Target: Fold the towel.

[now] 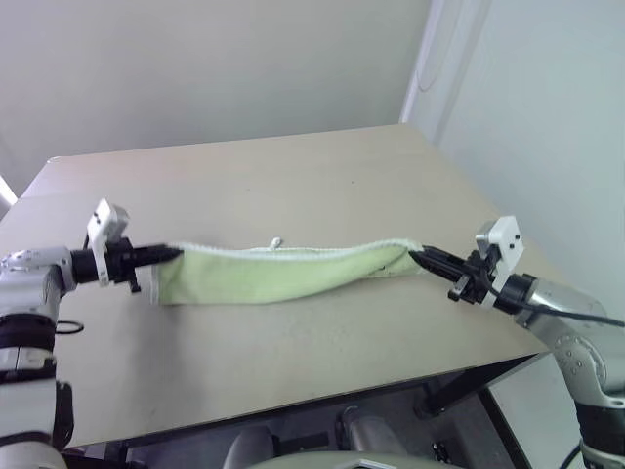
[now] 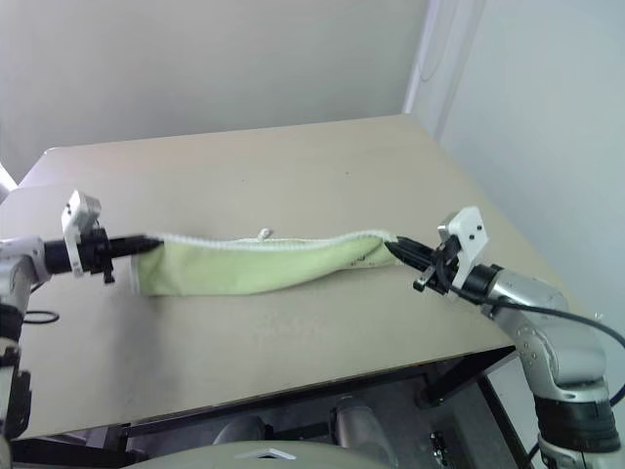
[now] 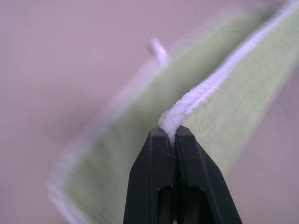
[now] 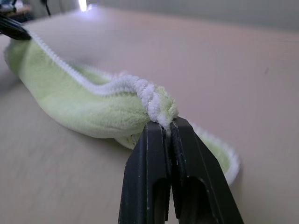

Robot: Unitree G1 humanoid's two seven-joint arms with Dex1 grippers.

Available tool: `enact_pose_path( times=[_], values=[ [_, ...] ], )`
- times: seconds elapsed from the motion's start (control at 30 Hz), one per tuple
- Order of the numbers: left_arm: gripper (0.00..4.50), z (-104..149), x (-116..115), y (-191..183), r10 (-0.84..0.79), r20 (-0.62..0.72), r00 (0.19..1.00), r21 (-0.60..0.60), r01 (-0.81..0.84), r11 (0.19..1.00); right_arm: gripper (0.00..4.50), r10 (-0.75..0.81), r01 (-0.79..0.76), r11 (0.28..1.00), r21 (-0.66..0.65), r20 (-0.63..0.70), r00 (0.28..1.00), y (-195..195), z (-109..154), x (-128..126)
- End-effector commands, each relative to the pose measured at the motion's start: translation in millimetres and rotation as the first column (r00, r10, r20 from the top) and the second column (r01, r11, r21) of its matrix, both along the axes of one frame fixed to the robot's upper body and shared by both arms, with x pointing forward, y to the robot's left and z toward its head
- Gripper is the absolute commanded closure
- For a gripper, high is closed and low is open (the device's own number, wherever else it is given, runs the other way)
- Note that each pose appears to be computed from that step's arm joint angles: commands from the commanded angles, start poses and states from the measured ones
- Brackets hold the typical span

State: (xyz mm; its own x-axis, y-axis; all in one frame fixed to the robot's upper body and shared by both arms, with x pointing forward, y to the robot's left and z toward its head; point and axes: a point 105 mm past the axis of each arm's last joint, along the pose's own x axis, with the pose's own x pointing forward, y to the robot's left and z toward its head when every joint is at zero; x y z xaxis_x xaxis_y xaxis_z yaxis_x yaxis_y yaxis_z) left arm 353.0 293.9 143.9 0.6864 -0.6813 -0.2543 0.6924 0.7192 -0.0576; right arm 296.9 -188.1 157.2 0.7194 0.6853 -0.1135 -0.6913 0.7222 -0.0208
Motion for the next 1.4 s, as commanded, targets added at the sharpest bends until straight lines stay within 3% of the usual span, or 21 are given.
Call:
enact_pose_path(
  times=[0.03, 0.17, 0.33, 0.43, 0.57, 0.8, 0.9, 1.1, 1.4],
  values=[
    [4.50, 45.4, 36.1, 9.1, 0.197, 0.169, 0.966, -0.067, -0.188, 0.980, 4.46, -0.083, 0.087, 0.996, -0.025, 0.127, 0.988, -11.3, 25.0, 32.4],
    [4.50, 67.4, 65.2, 9.3, 0.355, 0.252, 0.900, -0.091, -0.343, 0.935, 4.46, -0.207, 0.227, 0.971, -0.071, 0.218, 0.954, -22.1, 36.9, 78.7],
    [4.50, 90.0, 82.5, 11.1, 0.475, 0.338, 0.813, -0.088, -0.475, 0.875, 4.46, -0.333, 0.369, 0.928, -0.047, 0.336, 0.881, -36.7, 65.5, 119.7],
    [4.50, 100.9, 83.9, 16.7, 0.504, 0.393, 0.769, -0.069, -0.522, 0.850, 4.46, -0.372, 0.406, 0.914, -0.003, 0.395, 0.840, -45.0, 88.6, 130.1],
    [4.50, 103.1, 80.0, 23.5, 0.498, 0.420, 0.759, -0.046, -0.530, 0.847, 4.46, -0.322, 0.351, 0.936, -0.004, 0.387, 0.864, -44.0, 86.4, 126.9],
    [4.50, 59.2, 48.1, 22.8, 0.230, 0.333, 0.914, 0.115, -0.282, 0.952, 4.46, -0.055, 0.073, 0.995, -0.062, 0.258, 0.965, -14.9, 38.2, 70.2],
    [4.50, 36.7, 22.0, 27.3, 0.101, 0.233, 0.967, 0.153, -0.139, 0.978, 4.46, 0.030, -0.016, 0.997, -0.079, 0.182, 0.983, -5.4, 19.7, 39.3],
    [4.50, 0.3, -38.4, 42.4, -0.032, 0.029, 0.999, 0.190, 0.026, 0.982, 4.46, 0.155, -0.152, 0.984, -0.089, 0.029, 0.987, 4.2, -3.5, -17.8],
    [4.50, -28.9, -94.8, 45.8, -0.060, -0.148, 0.987, 0.201, 0.090, 0.975, 4.46, 0.241, -0.268, 0.955, -0.126, -0.194, 0.951, -4.2, -39.9, -71.5]
  ],
)
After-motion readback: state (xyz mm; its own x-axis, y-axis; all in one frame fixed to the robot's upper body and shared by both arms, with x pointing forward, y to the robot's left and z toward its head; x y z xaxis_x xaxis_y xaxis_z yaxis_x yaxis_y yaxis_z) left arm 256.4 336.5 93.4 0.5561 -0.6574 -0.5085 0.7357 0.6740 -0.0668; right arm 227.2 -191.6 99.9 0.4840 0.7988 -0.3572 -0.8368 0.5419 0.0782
